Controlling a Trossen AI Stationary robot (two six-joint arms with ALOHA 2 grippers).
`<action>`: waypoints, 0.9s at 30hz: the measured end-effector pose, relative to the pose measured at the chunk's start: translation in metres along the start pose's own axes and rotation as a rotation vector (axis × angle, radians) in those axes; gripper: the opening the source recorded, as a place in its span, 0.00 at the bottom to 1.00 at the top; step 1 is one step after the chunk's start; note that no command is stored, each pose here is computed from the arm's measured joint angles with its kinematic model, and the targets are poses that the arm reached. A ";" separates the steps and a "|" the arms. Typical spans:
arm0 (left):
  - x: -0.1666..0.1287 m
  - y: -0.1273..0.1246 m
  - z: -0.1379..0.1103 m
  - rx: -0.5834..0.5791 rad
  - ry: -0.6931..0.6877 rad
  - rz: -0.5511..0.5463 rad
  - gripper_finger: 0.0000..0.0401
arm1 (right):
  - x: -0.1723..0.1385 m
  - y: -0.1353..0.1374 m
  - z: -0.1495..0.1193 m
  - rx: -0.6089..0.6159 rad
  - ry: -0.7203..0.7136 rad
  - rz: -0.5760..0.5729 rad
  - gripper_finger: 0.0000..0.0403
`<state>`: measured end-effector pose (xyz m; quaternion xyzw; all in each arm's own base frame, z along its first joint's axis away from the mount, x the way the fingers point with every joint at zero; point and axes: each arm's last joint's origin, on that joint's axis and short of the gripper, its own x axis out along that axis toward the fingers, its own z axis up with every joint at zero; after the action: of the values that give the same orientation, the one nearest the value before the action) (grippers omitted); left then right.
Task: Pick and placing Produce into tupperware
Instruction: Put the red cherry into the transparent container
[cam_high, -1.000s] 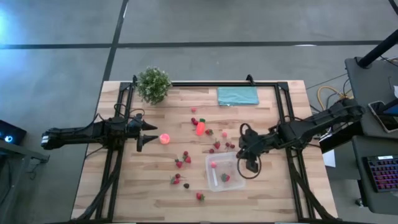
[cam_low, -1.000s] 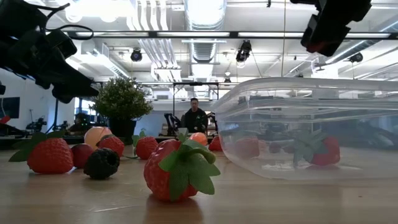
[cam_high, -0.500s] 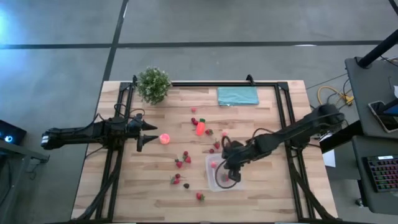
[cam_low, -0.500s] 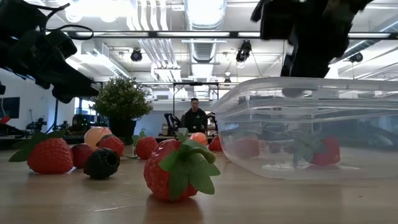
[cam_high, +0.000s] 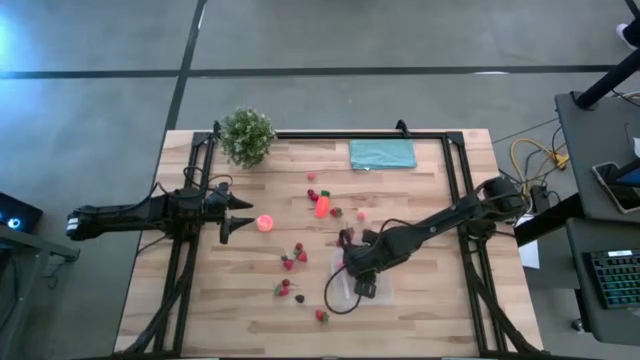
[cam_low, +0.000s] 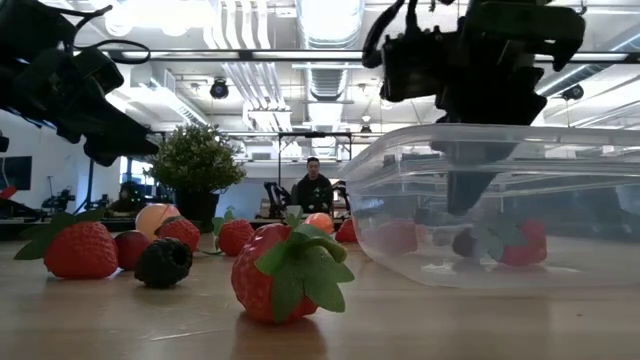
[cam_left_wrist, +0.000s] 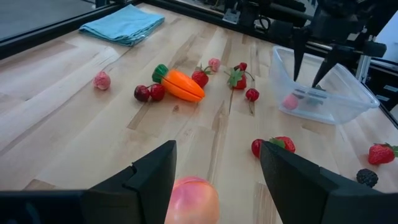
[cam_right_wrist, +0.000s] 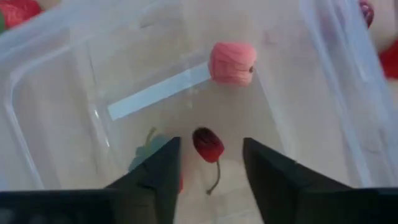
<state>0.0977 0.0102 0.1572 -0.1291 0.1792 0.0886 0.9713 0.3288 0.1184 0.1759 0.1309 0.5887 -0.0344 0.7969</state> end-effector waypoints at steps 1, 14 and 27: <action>0.000 0.000 0.000 0.000 -0.001 0.000 0.54 | -0.002 0.001 0.002 -0.002 -0.008 -0.013 0.45; 0.000 0.000 0.000 0.000 0.000 0.000 0.54 | -0.106 -0.044 0.028 0.073 -0.176 -0.212 0.61; 0.000 0.000 0.000 0.000 0.000 0.000 0.54 | -0.077 -0.115 -0.009 0.033 0.068 -0.253 0.57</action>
<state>0.0976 0.0102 0.1573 -0.1291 0.1791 0.0887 0.9713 0.2732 0.0020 0.2272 0.0695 0.6264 -0.1399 0.7637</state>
